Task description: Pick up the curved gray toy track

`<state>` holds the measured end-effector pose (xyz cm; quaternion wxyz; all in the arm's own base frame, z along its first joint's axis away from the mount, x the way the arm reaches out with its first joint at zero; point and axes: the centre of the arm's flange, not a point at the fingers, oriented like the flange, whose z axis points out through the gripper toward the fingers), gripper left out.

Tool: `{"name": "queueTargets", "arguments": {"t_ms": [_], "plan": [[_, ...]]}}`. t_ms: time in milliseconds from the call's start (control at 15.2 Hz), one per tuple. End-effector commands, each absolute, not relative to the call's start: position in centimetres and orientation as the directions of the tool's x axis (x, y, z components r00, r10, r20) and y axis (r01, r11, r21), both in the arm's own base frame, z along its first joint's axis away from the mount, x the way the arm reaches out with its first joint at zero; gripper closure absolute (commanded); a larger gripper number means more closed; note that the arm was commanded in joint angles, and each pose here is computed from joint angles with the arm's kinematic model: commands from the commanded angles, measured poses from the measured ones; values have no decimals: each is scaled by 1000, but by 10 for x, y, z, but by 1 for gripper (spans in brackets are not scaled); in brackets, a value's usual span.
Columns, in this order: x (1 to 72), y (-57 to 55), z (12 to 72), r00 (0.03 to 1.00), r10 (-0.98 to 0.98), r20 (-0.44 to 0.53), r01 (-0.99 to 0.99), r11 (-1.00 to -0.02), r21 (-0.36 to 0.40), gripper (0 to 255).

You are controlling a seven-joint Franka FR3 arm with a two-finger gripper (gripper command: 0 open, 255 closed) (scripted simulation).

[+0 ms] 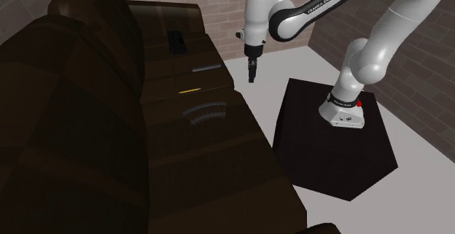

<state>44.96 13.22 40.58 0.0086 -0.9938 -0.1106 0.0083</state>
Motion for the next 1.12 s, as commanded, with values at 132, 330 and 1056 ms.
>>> {"name": "queueTargets", "arguments": {"t_ms": [132, 330, 1056], "plan": [[478, 157, 374, 967, 257, -3, 256, -967, -9, 0], [502, 176, 349, 959, 283, 5, 283, -959, -1, 0], [581, 245, 265, 927, 374, 29, 373, -927, 28, 0]]}}
